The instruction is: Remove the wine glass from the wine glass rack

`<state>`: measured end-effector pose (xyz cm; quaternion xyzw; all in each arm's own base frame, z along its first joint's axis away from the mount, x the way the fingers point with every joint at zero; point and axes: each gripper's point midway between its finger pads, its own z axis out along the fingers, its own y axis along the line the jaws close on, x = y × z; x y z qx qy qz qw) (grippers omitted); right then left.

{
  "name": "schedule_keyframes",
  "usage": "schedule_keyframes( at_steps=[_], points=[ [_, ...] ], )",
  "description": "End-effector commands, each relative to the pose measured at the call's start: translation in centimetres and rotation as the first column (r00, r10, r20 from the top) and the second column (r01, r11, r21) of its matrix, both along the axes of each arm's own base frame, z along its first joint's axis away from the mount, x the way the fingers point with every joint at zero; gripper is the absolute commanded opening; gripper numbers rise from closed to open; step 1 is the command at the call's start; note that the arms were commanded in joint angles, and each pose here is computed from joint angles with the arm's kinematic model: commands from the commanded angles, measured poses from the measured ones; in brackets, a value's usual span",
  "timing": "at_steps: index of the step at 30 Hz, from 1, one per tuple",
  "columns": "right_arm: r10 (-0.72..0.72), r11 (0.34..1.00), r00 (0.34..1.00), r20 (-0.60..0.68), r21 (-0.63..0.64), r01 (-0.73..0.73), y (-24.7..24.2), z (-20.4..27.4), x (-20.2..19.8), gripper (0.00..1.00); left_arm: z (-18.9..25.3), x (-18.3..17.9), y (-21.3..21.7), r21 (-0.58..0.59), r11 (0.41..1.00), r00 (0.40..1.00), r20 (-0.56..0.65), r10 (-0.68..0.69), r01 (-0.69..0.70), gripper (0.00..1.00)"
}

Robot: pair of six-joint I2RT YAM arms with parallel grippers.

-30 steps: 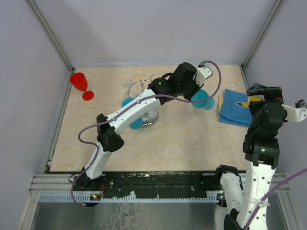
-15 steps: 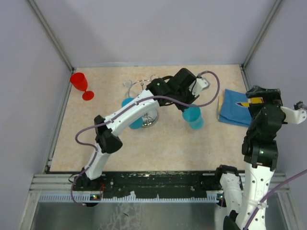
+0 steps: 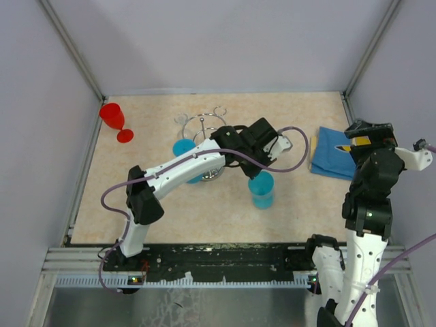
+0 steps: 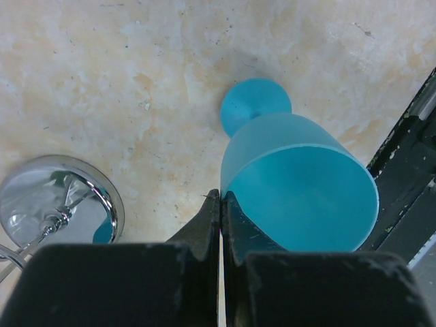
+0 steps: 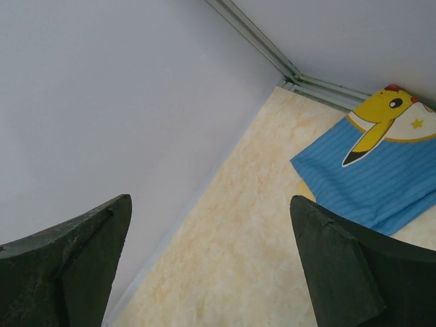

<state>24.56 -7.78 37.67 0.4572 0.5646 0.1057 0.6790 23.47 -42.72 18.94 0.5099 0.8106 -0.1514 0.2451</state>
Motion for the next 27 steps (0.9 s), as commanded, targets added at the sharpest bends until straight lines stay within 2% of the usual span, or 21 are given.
schedule_keyframes(
  at_steps=[1, 3, 5, 7, 10, 14, 16, 20, 23, 27],
  points=[
    [0.011, 0.999, 0.999, 0.042, -0.038, -0.009, 0.0, 1.3, 0.2, 0.99, 0.9, -0.7, 0.6, -0.021, 1.000, 1.000, -0.013, -0.013, 0.013, 0.02],
    [0.011, 0.999, 0.999, 0.041, -0.043, -0.010, 0.0, 1.3, 0.2, 0.99, 0.6, -0.9, 0.6, -0.020, 1.000, 1.000, -0.021, -0.022, 0.021, 0.13],
    [0.011, 0.999, 0.999, 0.042, -0.045, -0.009, 0.0, 1.3, 0.2, 0.99, 0.5, -0.9, 0.6, -0.018, 1.000, 0.999, -0.023, -0.022, 0.022, 0.19],
    [0.010, 0.999, 0.999, 0.042, -0.046, -0.009, 0.0, 1.4, 0.2, 0.99, 0.4, -1.1, 0.6, -0.018, 0.999, 0.999, -0.027, -0.027, 0.026, 0.31],
    [0.015, 0.999, 0.999, 0.042, -0.046, -0.013, 0.0, 1.4, 0.3, 0.99, 0.2, -1.1, 0.6, -0.013, 1.000, 0.999, -0.026, -0.029, 0.028, 0.42],
    [0.021, 0.999, 0.999, 0.041, -0.045, -0.019, 0.1, 1.2, 0.4, 0.99, 1.5, -1.1, 0.5, -0.041, 0.999, 1.000, -0.001, -0.024, 0.024, 0.55],
    [0.019, 0.999, 0.999, 0.041, -0.046, -0.017, 0.1, 1.3, 0.4, 0.99, 2.7, -1.0, 0.4, -0.072, 0.997, 1.000, 0.018, -0.013, 0.015, 0.66],
    [0.020, 0.999, 0.999, 0.040, -0.049, -0.018, 0.1, 1.3, 0.4, 0.99, 5.9, -0.5, 0.4, -0.153, 0.988, 0.997, 0.075, 0.028, -0.016, 0.68],
    [0.021, 0.999, 0.999, 0.036, -0.048, -0.019, 0.1, 1.1, 0.6, 0.99, 9.2, 0.4, 1.0, -0.229, 0.971, 0.984, 0.147, 0.100, -0.064, 0.76],
    [0.036, 0.998, 0.999, 0.038, -0.052, -0.034, 0.3, 1.1, 0.9, 0.99, 14.4, 0.9, 2.8, -0.365, 0.924, 0.952, 0.225, 0.210, -0.117, 0.76]
  ],
)
